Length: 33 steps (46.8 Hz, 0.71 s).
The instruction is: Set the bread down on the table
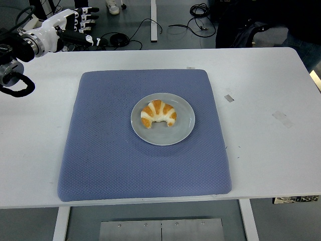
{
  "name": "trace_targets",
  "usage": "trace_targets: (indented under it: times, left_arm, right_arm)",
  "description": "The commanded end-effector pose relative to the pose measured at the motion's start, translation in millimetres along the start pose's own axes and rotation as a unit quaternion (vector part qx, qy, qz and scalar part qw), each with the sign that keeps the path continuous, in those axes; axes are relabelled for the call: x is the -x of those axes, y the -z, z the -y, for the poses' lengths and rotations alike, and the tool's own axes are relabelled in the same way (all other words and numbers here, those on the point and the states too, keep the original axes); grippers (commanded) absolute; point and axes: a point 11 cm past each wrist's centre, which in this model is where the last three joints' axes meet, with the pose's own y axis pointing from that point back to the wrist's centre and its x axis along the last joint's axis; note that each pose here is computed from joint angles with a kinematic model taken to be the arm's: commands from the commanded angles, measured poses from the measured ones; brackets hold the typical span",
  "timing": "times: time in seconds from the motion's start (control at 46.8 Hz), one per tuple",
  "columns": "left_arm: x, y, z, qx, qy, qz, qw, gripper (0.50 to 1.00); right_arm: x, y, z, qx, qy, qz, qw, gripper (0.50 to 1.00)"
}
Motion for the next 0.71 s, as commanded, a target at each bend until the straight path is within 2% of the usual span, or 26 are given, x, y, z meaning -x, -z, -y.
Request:
trace_targets:
  times: [0.0,0.47,0.684]
  left_arm:
    - [1,1,1,-0.001,-0.002,0.003,1.0,0.971]
    - [17,-9,8,0.015,0.006,0.005,1.0,0.974]
    - [40,-15,6,0.027,0.05,0.081,0.995,0.961]
  right_arm:
    - [0.0,0.0,0.0,0.0,0.0,0.0,1.0,1.0]
    - [0.0,0.0,0.0,0.0,0.0,0.0,1.0,1.0]
    - [0.0,0.0,0.0,0.0,0.0,-0.001,1.0,1.0]
